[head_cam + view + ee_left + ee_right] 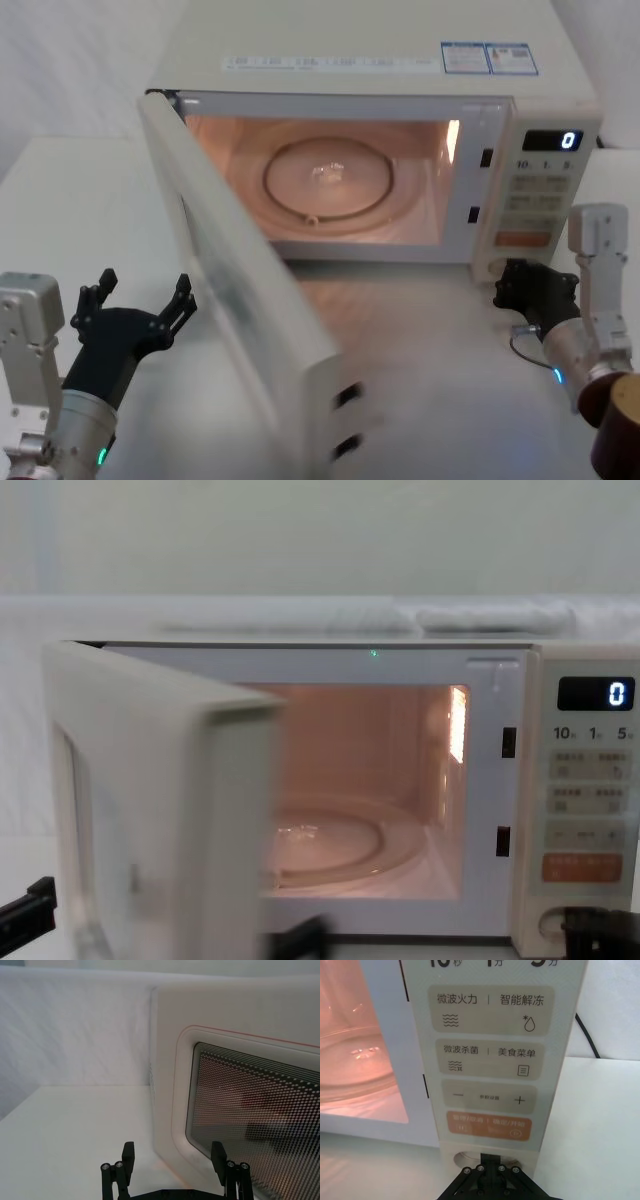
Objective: Press the button to open the microwave door with one hand; close the microwave door with the other hand.
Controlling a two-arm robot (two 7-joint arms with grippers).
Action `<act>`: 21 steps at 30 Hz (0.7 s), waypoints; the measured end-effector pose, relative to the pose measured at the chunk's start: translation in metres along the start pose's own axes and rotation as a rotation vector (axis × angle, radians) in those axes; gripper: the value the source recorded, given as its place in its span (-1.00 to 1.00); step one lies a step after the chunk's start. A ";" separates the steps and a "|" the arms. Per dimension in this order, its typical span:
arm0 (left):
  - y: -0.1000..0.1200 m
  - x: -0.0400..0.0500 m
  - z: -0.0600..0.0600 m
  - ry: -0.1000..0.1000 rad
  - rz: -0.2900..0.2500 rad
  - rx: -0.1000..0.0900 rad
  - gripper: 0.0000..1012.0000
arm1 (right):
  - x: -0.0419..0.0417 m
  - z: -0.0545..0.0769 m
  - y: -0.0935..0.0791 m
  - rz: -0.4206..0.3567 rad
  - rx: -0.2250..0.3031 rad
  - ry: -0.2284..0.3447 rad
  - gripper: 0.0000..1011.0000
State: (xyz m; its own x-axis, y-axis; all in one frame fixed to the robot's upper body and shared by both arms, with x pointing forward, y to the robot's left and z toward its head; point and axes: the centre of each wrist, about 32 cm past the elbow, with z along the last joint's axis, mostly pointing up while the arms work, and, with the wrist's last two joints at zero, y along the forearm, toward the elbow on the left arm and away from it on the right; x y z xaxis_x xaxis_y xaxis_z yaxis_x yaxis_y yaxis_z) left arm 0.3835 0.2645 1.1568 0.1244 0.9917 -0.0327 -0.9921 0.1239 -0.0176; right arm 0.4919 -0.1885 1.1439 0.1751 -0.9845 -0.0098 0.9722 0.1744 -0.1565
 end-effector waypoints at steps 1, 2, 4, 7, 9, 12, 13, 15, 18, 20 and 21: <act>0.000 0.0000 0.000 0.000 0.000 0.000 0.98 | 0.0003 0.001 -0.003 0.002 0.000 -0.002 -1.00; 0.000 0.0000 0.000 0.000 0.000 0.000 0.98 | 0.0003 0.001 -0.005 0.004 0.000 -0.002 -1.00; 0.000 0.0000 0.000 0.000 0.000 0.000 0.98 | -0.0002 0.003 -0.011 0.010 0.001 -0.005 -1.00; 0.000 0.0000 0.000 0.000 0.000 0.000 0.98 | -0.0012 0.005 -0.016 0.016 0.004 -0.006 -1.00; 0.000 0.0000 0.000 0.000 0.000 0.000 0.98 | -0.0020 0.006 -0.020 0.022 0.004 -0.006 -1.00; 0.000 0.0000 0.000 0.000 0.000 0.000 0.98 | -0.0031 0.006 -0.026 0.032 -0.002 -0.009 -1.00; 0.000 0.0000 0.000 0.000 0.000 0.000 0.98 | -0.0029 0.006 -0.027 0.034 -0.003 -0.010 -1.00; 0.000 0.0000 0.000 0.000 0.000 0.000 0.98 | -0.0030 0.006 -0.030 0.040 -0.008 -0.013 -1.00; 0.000 0.0000 0.000 0.000 0.000 0.000 0.98 | -0.0026 0.008 -0.034 0.045 -0.010 -0.017 -1.00; 0.000 0.0000 0.000 0.000 0.000 0.000 0.98 | -0.0018 0.008 -0.037 0.047 -0.012 -0.019 -1.00; 0.000 0.0000 0.000 0.000 0.000 0.000 0.98 | -0.0015 0.008 -0.038 0.048 -0.013 -0.020 -1.00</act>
State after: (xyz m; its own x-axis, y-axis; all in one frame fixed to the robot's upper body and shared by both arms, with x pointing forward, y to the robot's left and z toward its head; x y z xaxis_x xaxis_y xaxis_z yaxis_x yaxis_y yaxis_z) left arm 0.3835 0.2645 1.1568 0.1245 0.9917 -0.0326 -0.9921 0.1240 -0.0175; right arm 0.4564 -0.1934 1.1581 0.2244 -0.9745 0.0024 0.9605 0.2208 -0.1692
